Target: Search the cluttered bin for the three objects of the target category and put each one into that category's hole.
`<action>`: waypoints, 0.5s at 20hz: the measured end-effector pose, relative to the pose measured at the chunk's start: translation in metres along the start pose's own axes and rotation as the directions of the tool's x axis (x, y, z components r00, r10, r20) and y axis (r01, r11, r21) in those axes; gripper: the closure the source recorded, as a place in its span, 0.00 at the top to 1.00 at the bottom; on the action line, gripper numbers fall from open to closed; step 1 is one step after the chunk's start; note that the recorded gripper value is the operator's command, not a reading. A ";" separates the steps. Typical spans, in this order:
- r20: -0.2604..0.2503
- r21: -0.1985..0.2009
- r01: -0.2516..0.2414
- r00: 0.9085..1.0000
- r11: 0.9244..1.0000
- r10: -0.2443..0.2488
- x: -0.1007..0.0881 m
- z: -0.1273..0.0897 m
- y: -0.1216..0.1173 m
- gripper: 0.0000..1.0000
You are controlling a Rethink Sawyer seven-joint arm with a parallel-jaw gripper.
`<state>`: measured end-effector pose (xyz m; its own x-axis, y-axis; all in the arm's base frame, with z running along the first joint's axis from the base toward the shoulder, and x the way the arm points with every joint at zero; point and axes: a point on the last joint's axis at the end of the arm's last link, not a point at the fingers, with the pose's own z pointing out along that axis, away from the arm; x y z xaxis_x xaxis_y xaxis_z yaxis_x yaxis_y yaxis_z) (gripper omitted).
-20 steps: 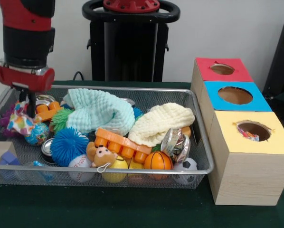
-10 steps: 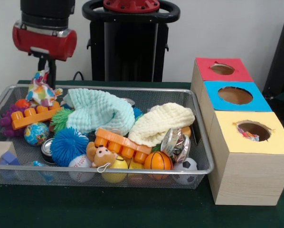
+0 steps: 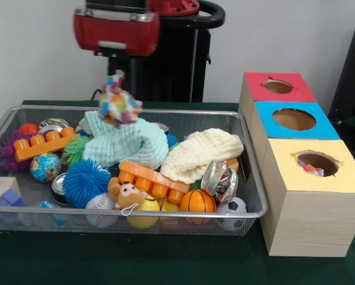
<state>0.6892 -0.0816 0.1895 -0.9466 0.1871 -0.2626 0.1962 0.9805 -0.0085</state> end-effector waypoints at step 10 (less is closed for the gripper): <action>0.031 -0.053 0.161 0.987 0.985 -0.160 0.001 0.000 0.141 0.00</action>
<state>0.7160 0.0569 0.1882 -0.9574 0.0260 -0.2877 0.0270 0.9996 0.0006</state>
